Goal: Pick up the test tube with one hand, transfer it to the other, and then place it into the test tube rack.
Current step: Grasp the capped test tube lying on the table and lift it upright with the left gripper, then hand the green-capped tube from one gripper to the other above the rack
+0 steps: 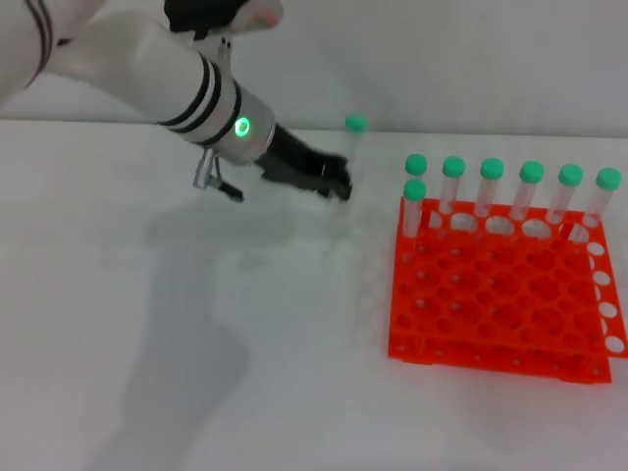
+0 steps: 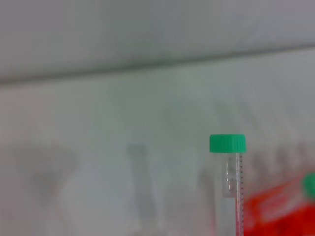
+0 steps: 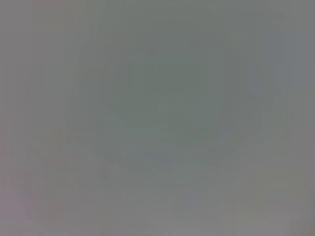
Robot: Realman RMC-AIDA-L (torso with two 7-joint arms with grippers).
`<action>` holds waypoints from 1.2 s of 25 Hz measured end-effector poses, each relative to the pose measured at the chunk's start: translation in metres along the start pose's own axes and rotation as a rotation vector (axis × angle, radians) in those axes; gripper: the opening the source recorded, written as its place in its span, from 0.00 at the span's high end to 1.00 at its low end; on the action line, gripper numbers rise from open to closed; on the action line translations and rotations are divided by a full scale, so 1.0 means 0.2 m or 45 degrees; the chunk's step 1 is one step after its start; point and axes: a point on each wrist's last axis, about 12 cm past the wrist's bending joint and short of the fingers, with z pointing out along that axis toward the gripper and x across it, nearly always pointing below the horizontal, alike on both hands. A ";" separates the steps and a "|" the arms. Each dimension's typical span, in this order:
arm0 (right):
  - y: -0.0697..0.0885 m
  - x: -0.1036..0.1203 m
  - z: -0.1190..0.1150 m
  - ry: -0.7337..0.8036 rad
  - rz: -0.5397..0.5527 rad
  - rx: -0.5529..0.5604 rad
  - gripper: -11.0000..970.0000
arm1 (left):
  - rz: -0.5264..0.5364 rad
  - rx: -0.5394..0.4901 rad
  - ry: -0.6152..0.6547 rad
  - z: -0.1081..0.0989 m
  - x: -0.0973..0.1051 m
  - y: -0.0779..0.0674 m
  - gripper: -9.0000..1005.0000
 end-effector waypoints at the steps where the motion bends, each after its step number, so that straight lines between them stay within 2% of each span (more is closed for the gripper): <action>1: -0.01 0.00 0.00 0.000 0.018 0.014 0.12 | 0.013 0.026 -0.058 0.00 -0.01 0.01 0.83; 5: -0.03 0.01 -0.02 0.003 0.073 0.042 0.12 | 0.036 0.126 -0.328 -0.02 0.00 0.09 0.83; 7: -0.05 0.01 -0.03 0.001 0.090 0.062 0.12 | 0.020 0.186 -0.495 -0.04 0.03 0.16 0.83; 10: -0.06 0.01 -0.04 -0.003 0.103 0.090 0.12 | -0.004 0.270 -0.716 -0.08 0.10 0.25 0.82; 12: -0.06 0.01 -0.04 -0.004 0.108 0.091 0.12 | 0.000 0.348 -0.886 -0.14 0.18 0.31 0.82; 14: -0.07 0.01 -0.04 -0.009 0.129 0.091 0.12 | 0.045 0.413 -1.055 -0.20 0.27 0.36 0.82; 16: -0.08 0.01 -0.04 -0.014 0.183 0.086 0.12 | 0.120 0.454 -1.178 -0.24 0.34 0.37 0.82; 21: -0.13 -0.02 -0.05 -0.004 0.384 -0.031 0.12 | 0.390 0.549 -1.388 -0.28 0.57 0.33 0.82; 24: -0.18 -0.08 -0.07 -0.005 0.464 -0.165 0.12 | 0.442 0.598 -1.425 -0.23 0.64 0.27 0.82; 25: -0.19 -0.11 -0.08 -0.012 0.471 -0.230 0.12 | 0.451 0.608 -1.421 -0.22 0.65 0.26 0.82; 28: -0.20 -0.19 -0.10 -0.043 0.480 -0.441 0.12 | 0.538 0.683 -1.339 -0.12 0.70 0.16 0.82; 30: -0.19 -0.26 -0.12 -0.051 0.468 -0.644 0.12 | 0.587 0.739 -1.277 -0.05 0.73 0.08 0.82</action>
